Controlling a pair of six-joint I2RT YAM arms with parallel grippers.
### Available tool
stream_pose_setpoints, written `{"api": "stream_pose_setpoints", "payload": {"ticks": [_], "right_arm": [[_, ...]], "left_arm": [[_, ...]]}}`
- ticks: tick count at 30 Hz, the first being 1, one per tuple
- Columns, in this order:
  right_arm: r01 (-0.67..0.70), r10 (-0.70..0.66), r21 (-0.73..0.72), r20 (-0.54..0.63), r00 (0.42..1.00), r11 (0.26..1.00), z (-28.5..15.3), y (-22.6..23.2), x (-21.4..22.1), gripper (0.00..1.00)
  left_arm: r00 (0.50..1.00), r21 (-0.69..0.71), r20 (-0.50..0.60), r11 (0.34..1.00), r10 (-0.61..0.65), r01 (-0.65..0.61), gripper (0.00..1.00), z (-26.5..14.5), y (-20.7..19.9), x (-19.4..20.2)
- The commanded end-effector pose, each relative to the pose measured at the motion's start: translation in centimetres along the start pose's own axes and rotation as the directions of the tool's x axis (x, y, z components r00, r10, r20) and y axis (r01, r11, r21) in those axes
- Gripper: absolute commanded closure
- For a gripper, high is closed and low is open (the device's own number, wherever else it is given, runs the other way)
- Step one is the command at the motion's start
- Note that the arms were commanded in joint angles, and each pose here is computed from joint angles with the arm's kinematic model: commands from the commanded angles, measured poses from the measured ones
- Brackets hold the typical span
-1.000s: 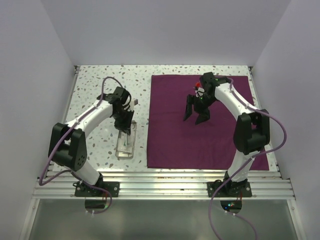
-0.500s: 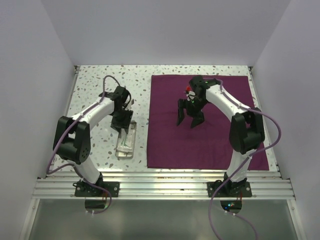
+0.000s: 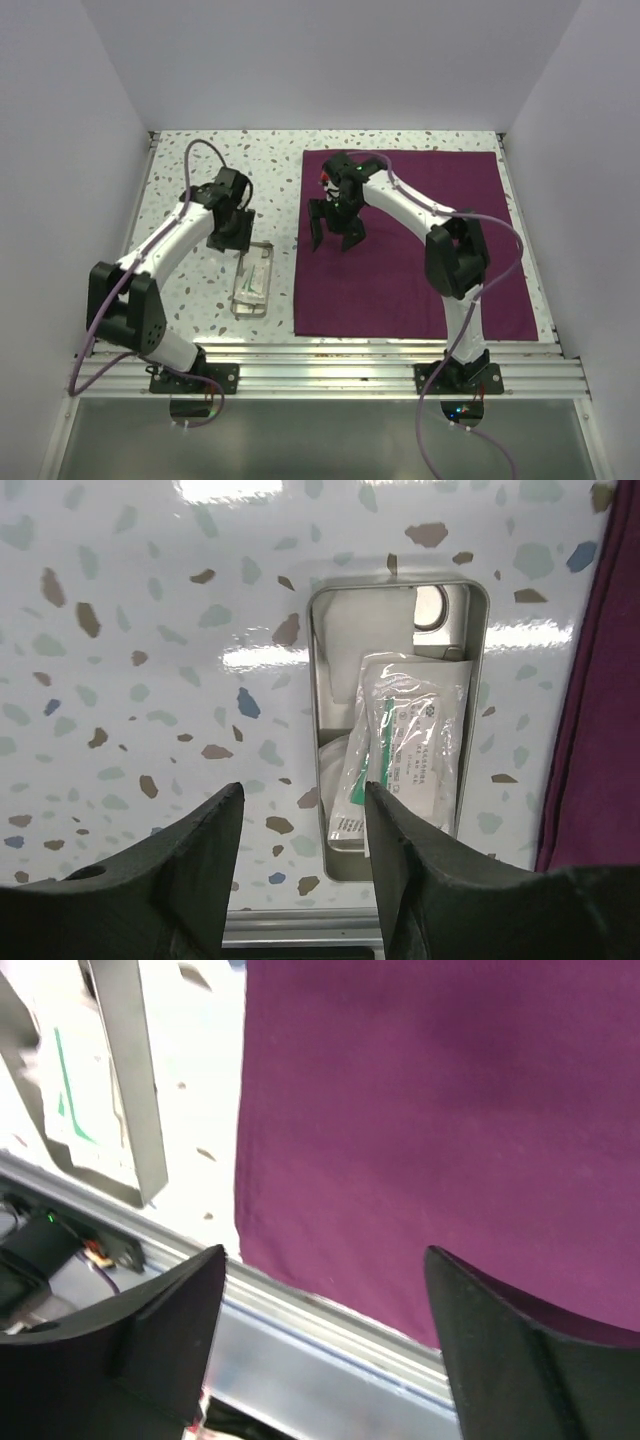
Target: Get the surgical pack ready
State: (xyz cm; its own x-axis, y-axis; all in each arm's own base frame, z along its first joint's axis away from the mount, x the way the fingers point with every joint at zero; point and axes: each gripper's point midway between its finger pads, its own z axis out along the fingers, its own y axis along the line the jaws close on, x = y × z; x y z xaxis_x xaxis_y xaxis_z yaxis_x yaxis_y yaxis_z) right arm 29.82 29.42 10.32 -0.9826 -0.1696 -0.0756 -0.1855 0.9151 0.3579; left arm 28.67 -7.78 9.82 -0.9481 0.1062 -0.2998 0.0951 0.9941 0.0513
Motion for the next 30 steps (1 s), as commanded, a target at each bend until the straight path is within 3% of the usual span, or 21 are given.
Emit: {"api": "stream_pose_setpoints", "payload": {"ticks": [1, 3, 4, 8, 13, 22, 26, 30], "right_arm": [[-0.038, 0.039, -0.017, 0.088, 0.995, 0.999, 1.3, 2.3, -2.2, 0.19], [-0.052, 0.057, -0.036, 0.13, 0.99, 0.998, 2.8, 4.8, -2.5, 0.28], [-0.049, 0.054, -0.038, 0.146, 0.988, 0.998, 3.2, 4.8, -3.0, 0.28], [-0.054, 0.068, -0.088, 0.156, 0.985, 0.995, 5.8, 8.6, -2.9, 0.45], [-0.065, 0.077, -0.081, 0.155, 0.985, 0.995, 8.4, 10.6, -2.8, 0.45], [-0.123, 0.125, -0.028, 0.128, 0.984, 0.992, 11.1, 10.0, -2.2, 0.49], [-0.119, 0.12, -0.018, 0.122, 0.985, 0.993, 11.0, 10.3, -2.0, 0.53], [-0.093, 0.098, -0.033, 0.212, 0.972, 0.995, 8.9, 11.0, -3.0, 0.53]], "left_arm": [[0.957, -0.034, 0.265, 0.991, -0.119, 0.133, 0.44, -4.8, 1.7, -3.3], [0.915, -0.019, 0.365, 0.981, -0.174, 0.194, 0.44, -7.2, 2.5, -3.5], [0.906, -0.013, 0.382, 0.979, -0.183, 0.203, 0.44, -7.6, 2.5, -3.5], [0.889, 0.045, 0.404, 0.975, -0.217, 0.218, 0.43, -8.0, 2.0, -2.6], [0.903, 0.111, 0.354, 0.969, -0.244, 0.219, 0.43, -6.6, 0.7, -0.6], [0.91, 0.135, 0.347, 0.972, -0.229, 0.193, 0.42, -6.3, 0.4, 0.6], [0.914, 0.136, 0.342, 0.973, -0.221, 0.184, 0.42, -6.2, 0.3, 0.7], [0.917, 0.141, 0.337, 0.974, -0.214, 0.176, 0.42, -6.1, 0.2, 0.8]]}}
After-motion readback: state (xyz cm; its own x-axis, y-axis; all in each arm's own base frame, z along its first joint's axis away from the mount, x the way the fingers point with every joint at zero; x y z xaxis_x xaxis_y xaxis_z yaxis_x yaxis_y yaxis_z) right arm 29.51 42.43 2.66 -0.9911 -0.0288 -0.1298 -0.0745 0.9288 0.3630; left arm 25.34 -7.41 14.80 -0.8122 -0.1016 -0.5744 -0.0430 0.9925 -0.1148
